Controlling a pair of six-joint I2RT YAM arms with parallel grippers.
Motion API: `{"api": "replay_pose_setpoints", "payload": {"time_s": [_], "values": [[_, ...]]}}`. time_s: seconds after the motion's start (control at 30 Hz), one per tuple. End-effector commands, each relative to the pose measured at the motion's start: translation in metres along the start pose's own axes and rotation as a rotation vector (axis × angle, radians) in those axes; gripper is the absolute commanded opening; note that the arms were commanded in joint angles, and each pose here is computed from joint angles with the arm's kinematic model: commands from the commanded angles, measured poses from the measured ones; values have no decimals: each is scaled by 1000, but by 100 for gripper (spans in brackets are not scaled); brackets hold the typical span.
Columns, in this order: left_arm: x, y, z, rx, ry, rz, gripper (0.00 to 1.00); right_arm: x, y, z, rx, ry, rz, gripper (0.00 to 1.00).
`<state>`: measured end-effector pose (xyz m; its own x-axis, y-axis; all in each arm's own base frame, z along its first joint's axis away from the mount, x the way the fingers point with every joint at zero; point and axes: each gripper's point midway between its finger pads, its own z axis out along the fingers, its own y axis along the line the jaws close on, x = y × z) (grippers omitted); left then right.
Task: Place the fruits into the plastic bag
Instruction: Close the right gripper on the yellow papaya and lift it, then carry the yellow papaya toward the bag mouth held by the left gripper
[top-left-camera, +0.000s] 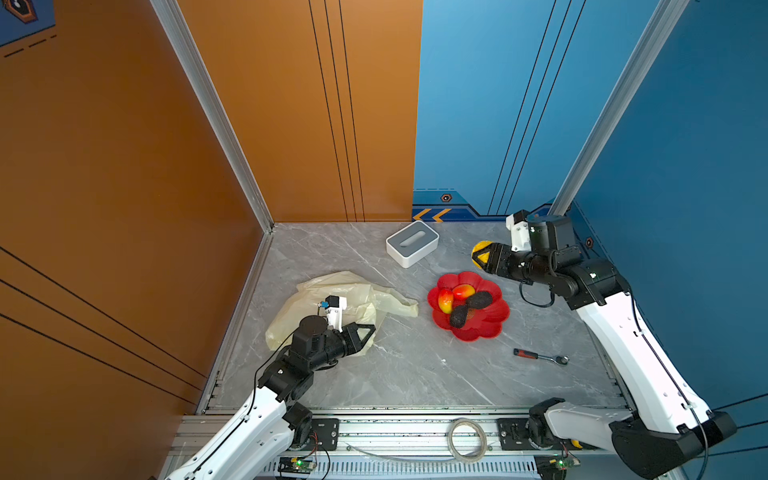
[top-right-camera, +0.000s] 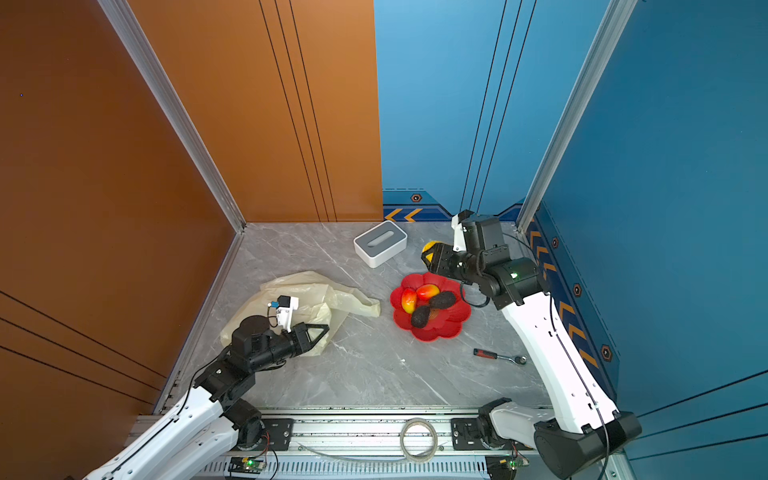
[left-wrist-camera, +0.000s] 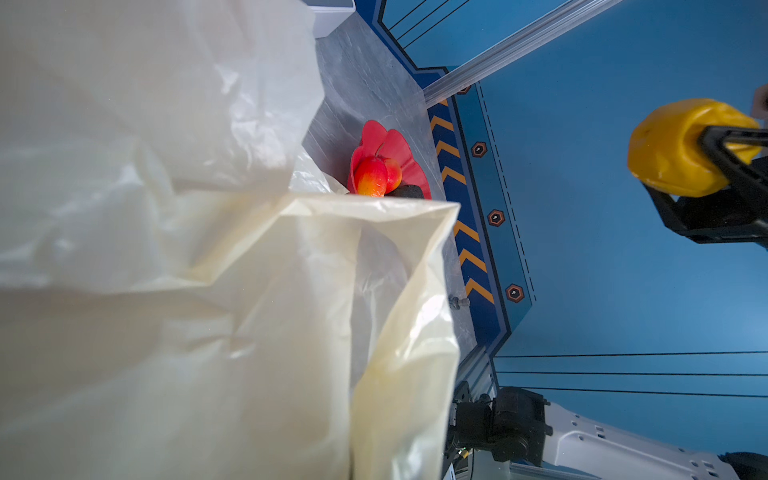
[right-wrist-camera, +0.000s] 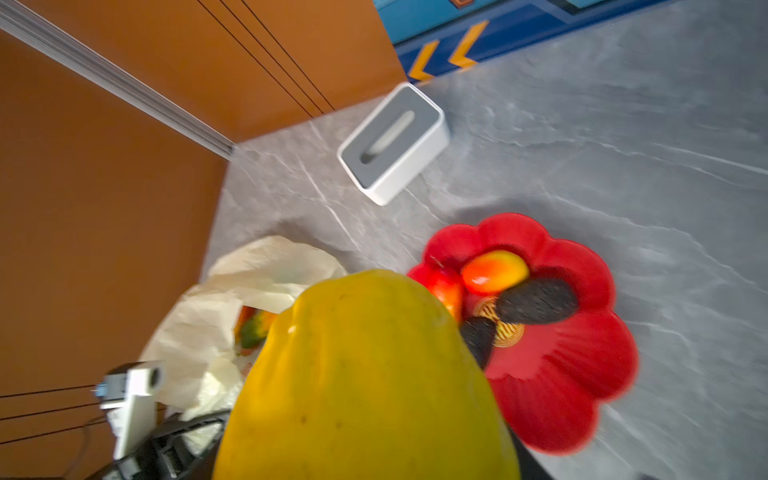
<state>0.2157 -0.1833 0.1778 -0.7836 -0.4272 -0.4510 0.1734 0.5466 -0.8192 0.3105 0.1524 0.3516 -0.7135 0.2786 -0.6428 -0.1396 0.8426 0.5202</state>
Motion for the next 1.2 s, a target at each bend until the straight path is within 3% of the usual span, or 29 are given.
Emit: {"api": "replay_pose_setpoints", "payload": {"time_s": [0.0, 0.23, 0.4, 1.17], "values": [[-6, -10, -4, 19, -7, 17, 0, -15, 44, -15, -210, -75, 56, 53], [-5, -10, -6, 18, -10, 15, 0, -17, 93, -12, -477, -60, 158, 53], [-5, -10, -8, 18, -14, 16, 0, -7, 116, 1, -569, -19, 201, 53], [-5, -11, -15, 24, -30, 18, 0, 81, 144, 103, -585, 217, 265, 52]]}}
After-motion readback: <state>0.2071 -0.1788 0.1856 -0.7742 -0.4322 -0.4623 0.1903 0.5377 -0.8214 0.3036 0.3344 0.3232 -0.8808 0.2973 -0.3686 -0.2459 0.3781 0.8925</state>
